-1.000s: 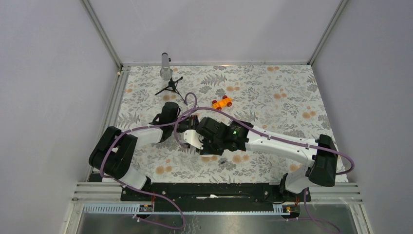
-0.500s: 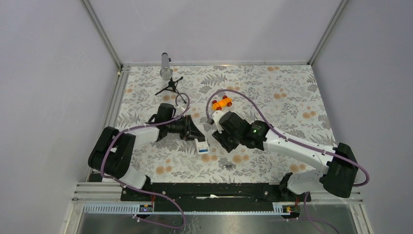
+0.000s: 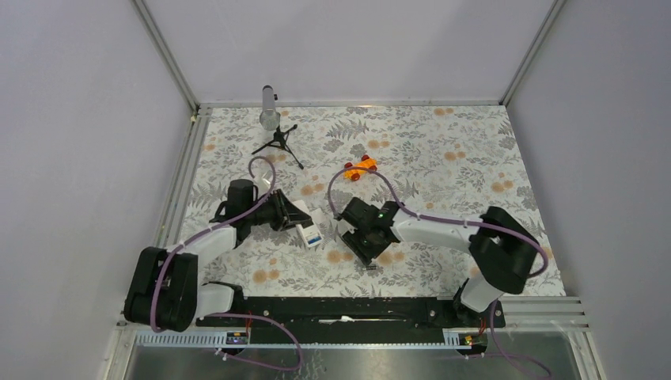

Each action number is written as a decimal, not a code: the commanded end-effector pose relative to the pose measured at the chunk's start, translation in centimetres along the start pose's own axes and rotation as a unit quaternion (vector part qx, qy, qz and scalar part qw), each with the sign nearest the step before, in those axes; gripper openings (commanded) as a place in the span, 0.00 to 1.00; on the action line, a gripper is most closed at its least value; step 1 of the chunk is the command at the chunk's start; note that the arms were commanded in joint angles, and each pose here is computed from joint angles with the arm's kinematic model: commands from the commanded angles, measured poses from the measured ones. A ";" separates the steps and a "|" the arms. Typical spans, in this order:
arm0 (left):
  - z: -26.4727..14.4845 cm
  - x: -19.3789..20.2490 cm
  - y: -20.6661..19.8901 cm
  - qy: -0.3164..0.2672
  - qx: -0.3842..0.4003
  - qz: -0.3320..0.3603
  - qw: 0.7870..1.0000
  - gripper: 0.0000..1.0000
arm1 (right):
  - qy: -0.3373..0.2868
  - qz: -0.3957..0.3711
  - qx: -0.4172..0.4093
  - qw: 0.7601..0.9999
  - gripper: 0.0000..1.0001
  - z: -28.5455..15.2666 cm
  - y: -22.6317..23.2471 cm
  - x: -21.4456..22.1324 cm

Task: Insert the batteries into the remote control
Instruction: Pick up the battery from the center of the board.

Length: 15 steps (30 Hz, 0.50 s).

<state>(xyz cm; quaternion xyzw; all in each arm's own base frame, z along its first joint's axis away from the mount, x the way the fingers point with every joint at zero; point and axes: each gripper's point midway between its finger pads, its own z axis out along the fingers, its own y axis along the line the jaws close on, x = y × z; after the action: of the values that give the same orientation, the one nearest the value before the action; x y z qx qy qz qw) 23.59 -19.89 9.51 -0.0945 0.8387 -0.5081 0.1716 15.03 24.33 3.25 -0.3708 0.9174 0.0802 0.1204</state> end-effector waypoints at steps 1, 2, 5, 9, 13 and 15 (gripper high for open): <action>-1.6 -2.1 -1.1 -0.060 0.012 0.023 0.998 0.00 | 0.012 -0.033 -0.007 0.999 0.55 0.5 1.3 -1.5; -1.9 -2.2 -1.0 -0.064 0.012 0.022 0.998 0.00 | 0.018 -0.042 -0.006 0.999 0.56 0.7 1.4 -1.3; -2.8 -2.5 -1.2 -0.074 0.014 0.022 0.997 0.00 | 0.043 -0.069 -0.008 0.997 0.59 1.0 1.5 -0.5; -3.5 -2.8 -1.3 -0.086 0.016 0.023 0.996 0.00 | 0.060 -0.084 -0.014 0.995 0.62 0.9 1.6 0.2; -3.7 -3.1 -1.2 -0.090 0.021 0.018 0.996 0.00 | 0.068 -0.088 -0.026 0.993 0.63 0.7 2.0 0.5; -3.6 -3.1 -1.1 -0.090 0.023 0.014 0.996 0.00 | 0.073 -0.089 -0.026 0.993 0.63 0.8 2.0 0.7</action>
<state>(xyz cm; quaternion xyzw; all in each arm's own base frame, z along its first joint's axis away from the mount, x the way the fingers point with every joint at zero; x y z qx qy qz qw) 24.98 -16.41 12.07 -0.1326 0.8189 -0.5014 0.2456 13.75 24.99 1.70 -0.4424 0.8927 0.0579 0.0633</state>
